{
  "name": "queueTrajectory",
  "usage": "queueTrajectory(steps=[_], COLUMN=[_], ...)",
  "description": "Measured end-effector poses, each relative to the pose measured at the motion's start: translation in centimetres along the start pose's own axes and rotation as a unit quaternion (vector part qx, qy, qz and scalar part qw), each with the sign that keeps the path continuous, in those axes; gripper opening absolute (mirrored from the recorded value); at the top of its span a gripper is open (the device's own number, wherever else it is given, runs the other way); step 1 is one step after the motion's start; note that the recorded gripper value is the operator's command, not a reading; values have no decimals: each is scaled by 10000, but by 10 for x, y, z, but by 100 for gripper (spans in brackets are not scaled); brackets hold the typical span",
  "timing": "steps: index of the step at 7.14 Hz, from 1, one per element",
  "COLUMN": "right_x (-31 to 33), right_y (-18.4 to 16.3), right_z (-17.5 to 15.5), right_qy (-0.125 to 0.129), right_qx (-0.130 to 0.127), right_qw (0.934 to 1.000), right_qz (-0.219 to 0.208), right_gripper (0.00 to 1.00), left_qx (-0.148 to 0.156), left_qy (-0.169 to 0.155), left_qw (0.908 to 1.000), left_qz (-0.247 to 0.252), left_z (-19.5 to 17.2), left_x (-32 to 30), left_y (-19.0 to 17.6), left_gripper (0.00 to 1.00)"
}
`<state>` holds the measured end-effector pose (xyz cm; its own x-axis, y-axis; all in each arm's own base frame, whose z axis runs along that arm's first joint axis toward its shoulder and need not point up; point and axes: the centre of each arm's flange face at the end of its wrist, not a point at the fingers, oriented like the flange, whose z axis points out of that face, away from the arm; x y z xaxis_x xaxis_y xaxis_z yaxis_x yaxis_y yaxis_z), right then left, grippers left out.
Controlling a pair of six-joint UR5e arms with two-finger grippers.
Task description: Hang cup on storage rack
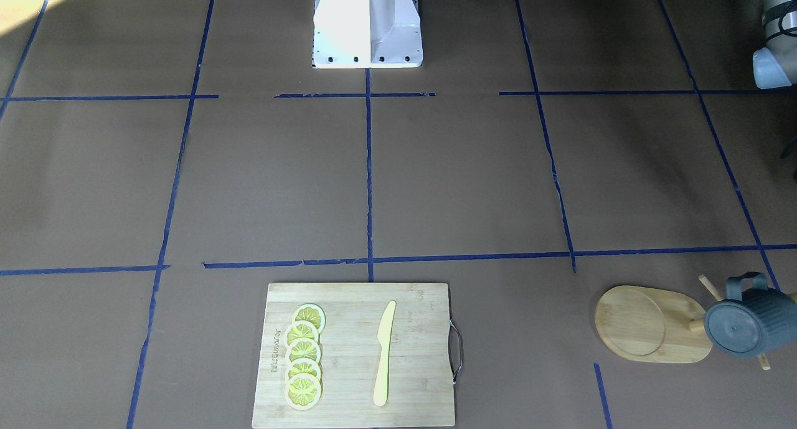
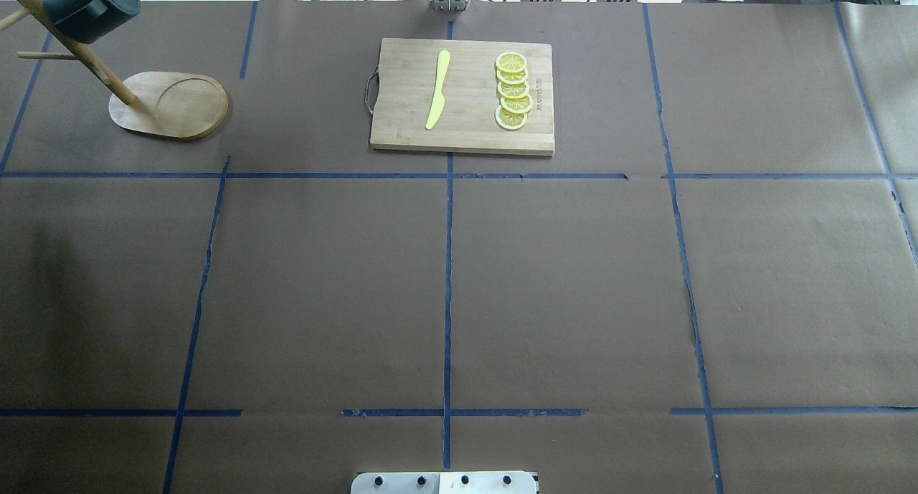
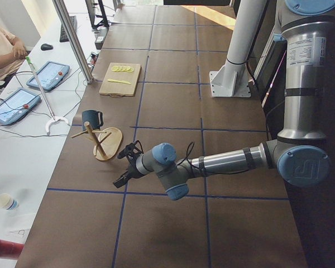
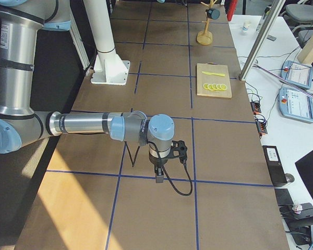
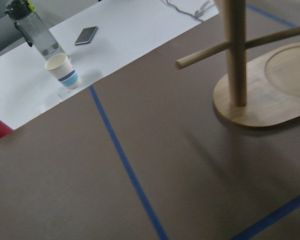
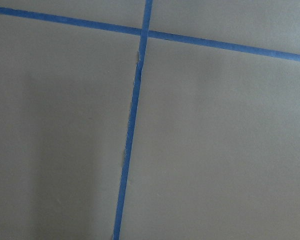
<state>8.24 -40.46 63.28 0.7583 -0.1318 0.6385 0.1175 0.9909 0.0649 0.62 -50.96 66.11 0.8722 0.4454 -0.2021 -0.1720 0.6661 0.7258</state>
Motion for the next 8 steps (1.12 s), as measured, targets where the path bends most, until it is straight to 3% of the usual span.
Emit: queueTrajectory(steps=[2, 3, 4, 5, 6, 7, 8], right_x=[0, 0, 0, 0, 0, 0, 0], right_y=[0, 0, 0, 0, 0, 0, 0], right_z=[0, 0, 0, 0, 0, 0, 0], right_qy=[1, 1, 2, 6, 6, 4, 2], right_qx=[4, 4, 2, 3, 3, -1, -2], right_qw=[10000, 10000, 10000, 10000, 10000, 10000, 10000], right_qz=[-3, -3, 1, 11, 22, 43, 63], right_gripper=[100, 100, 100, 100, 100, 100, 100], left_qx=[-1402, -2121, -2588, -2771, -2815, -2834, -2828], left_qy=[-59, 185, 733, 1412, 1854, 2034, 2103], left_qw=[9901, 9759, 9562, 9296, 9069, 8952, 8917], left_qz=[-107, -488, -1153, -1976, -2530, -2772, -2839], left_z=[-22, -33, -47, -60, -69, -74, -77], left_x=[-34, -37, -35, -31, -26, -22, -20], left_y=[-2, 1, 6, 15, 28, 40, 45], left_gripper=[100, 100, 100, 100, 100, 100, 100])
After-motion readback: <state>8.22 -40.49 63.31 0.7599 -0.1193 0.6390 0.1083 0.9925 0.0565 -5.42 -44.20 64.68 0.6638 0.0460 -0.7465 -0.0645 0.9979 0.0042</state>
